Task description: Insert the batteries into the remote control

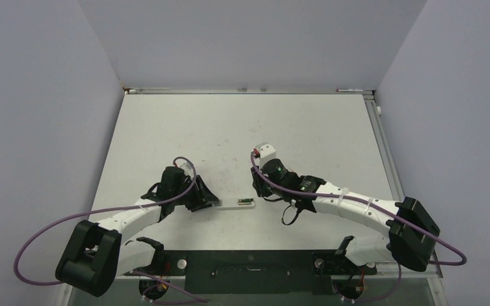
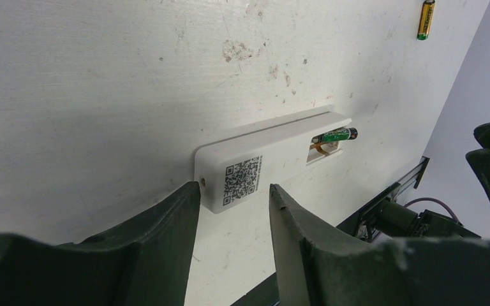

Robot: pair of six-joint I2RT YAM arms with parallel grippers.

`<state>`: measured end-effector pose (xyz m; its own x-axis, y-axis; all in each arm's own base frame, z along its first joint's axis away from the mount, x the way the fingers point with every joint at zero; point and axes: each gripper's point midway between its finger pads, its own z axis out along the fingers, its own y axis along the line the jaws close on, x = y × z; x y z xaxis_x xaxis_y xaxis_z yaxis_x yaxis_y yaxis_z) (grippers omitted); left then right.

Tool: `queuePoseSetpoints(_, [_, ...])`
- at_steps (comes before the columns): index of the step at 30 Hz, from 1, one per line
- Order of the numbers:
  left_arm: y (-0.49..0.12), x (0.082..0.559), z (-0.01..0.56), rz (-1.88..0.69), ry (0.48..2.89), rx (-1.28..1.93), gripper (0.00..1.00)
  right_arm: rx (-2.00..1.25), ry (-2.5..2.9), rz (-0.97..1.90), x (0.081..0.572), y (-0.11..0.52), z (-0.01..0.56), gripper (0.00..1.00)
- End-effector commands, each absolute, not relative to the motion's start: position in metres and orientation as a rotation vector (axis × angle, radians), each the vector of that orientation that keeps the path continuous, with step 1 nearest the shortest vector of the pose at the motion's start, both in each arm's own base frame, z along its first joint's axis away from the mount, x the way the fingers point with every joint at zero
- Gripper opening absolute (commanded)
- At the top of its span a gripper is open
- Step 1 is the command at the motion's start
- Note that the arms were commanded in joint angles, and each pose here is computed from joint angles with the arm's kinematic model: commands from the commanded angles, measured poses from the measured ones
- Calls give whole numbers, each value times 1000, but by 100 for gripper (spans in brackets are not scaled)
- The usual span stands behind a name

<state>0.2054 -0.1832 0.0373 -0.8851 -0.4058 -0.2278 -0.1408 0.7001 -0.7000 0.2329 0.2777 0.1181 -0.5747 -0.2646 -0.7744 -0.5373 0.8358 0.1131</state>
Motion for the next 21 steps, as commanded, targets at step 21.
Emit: queuePoseSetpoints(21, [-192, 209, 36, -1017, 2518, -377, 29, -369, 2428, 625, 225, 302, 70, 26])
